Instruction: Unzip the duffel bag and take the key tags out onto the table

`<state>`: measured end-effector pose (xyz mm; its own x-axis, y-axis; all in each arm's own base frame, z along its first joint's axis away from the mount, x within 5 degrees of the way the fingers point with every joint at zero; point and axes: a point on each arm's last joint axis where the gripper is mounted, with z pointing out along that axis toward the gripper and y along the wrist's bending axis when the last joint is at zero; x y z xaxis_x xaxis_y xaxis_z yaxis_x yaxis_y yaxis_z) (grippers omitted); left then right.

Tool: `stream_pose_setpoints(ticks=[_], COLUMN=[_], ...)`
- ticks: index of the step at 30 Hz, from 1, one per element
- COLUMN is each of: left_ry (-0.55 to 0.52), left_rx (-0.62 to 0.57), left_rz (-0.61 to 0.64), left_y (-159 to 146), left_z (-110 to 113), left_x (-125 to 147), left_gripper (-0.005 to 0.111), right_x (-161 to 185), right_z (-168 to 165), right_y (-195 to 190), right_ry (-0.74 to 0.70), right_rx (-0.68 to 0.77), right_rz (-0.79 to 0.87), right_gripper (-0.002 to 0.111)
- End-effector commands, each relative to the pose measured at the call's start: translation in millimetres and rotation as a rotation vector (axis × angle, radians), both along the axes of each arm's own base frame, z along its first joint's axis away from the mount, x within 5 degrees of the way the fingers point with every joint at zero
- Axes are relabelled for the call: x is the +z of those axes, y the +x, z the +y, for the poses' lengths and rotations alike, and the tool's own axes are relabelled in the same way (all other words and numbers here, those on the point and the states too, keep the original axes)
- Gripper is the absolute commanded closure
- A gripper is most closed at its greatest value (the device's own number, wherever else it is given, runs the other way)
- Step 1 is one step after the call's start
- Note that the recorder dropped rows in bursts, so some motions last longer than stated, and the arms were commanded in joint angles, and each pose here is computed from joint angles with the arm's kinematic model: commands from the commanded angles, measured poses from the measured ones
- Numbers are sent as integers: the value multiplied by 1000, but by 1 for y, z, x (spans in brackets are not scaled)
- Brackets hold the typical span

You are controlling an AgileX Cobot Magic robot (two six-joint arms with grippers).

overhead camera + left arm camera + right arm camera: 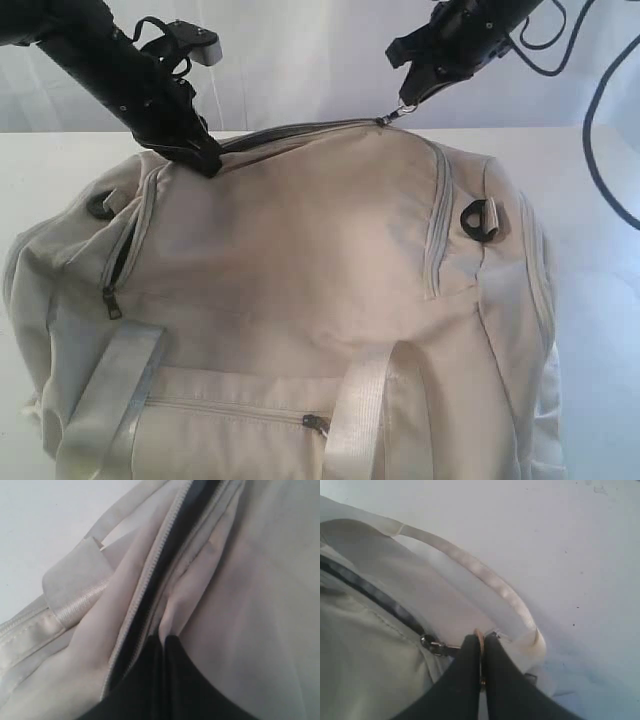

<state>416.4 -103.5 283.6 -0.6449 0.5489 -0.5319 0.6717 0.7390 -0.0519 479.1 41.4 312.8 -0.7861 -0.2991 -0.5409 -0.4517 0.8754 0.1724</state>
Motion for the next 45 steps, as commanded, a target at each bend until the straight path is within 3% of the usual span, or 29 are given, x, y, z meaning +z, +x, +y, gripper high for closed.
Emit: stream_pose_setpoints(ticks=[1,9,36,37,39,40,42,45], left_ry=[48,47,50,52,21,-25,-115,-292], left_rx=[-16,-14,-32,-55,-104,-122,-118,-193], left_rz=[34,36,39,28,-9,-36,-77,-110], left_y=[-4,-4,-5,-5,-9,-13,-19,-28], left_z=[5,5,5,4,1,-3,-9,-34], left_x=[-1,-1,-1,0,10,20,38,54], left_gripper=[107,107,106,104,84,63,40,43], right_x=[17,33,24,24,26,26,23,7], right_z=[-26,-34,-34,-34,-35,-35,-36,-34], right_y=[-11,-41,-122,-121,-114,-107,-98,-90], right_ry=[-71,-97,-140,-138,-130,-118,-112,-80], right_rx=[-71,-90,-90,-96,-123,-144,-166,-165], right_rz=[-47,-29,92,76,1,-55,-94,-47], right_gripper=[108,108,108,108,108,108,108,108])
